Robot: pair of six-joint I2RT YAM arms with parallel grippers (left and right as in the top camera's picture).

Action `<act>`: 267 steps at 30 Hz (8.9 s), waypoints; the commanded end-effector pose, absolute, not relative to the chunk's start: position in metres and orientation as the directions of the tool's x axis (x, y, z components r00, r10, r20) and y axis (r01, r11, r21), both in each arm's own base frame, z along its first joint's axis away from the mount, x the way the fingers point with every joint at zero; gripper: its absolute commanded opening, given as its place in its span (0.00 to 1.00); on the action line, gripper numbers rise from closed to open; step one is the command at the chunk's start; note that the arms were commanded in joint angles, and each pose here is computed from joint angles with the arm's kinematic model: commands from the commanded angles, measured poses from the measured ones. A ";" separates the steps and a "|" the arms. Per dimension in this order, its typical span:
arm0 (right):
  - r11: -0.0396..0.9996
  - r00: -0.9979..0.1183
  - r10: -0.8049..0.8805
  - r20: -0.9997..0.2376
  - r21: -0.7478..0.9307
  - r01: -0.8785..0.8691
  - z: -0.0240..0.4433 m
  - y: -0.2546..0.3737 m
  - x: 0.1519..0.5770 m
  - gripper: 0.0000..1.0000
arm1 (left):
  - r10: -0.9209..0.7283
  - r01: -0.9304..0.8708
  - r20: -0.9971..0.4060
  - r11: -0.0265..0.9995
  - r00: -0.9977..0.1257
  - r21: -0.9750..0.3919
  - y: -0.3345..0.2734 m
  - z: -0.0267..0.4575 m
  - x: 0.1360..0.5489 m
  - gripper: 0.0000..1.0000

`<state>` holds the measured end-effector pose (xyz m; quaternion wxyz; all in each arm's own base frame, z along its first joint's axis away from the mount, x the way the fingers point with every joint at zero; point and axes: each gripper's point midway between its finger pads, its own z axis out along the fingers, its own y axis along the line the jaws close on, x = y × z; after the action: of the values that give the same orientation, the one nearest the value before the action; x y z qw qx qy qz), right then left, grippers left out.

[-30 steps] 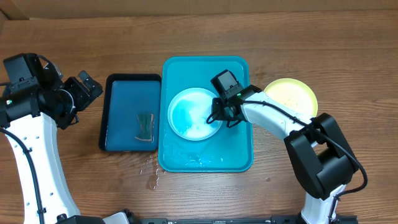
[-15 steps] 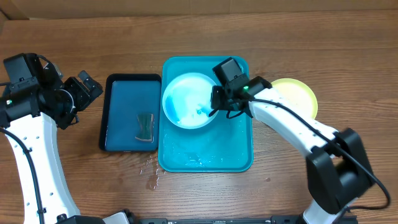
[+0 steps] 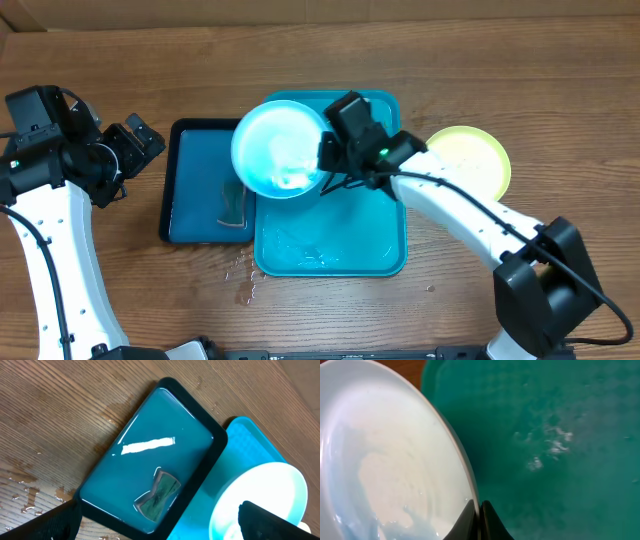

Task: Clean dirty plates on tray and stack at the side
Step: 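Swing the plate left and tilt it over the black water tray, then hold the tilted plate above the water tray with the right gripper, then carry the light-blue plate right and lower it onto the yellow plates, then adjust the plate on the stack and open the right gripper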

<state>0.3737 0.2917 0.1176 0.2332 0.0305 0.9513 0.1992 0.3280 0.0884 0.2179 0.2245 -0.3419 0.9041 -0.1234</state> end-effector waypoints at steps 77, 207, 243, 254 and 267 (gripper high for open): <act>0.922 0.115 -0.192 -0.975 -0.219 -0.320 0.309 0.415 0.386 0.04 | -0.684 -0.572 -0.321 0.727 -0.655 -0.381 0.089 0.219 0.328 1.00; 0.875 -0.743 0.484 -0.462 0.263 0.407 0.162 0.051 0.420 0.04 | -0.684 -0.572 -0.321 0.727 -0.655 -0.381 0.089 0.219 0.328 1.00; 0.736 -0.707 0.674 -0.214 0.124 0.665 0.035 -0.050 0.328 0.43 | -0.684 -0.572 -0.321 0.727 -0.655 -0.381 0.089 0.219 0.328 1.00; 0.758 -0.768 0.635 -0.090 0.270 0.594 0.021 -0.012 0.319 0.50 | -0.684 -0.572 -0.321 0.727 -0.655 -0.380 0.089 0.219 0.328 1.00; 0.775 -0.810 0.586 -0.012 0.298 0.557 0.000 0.020 0.295 0.49 | -0.684 -0.572 -0.321 0.727 -0.655 -0.381 0.089 0.219 0.328 1.00</act>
<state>0.3050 0.0040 0.0045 0.0706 0.3156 0.9384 0.1215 0.3280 0.0884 0.2179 0.2245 -0.3419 0.9041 -0.1234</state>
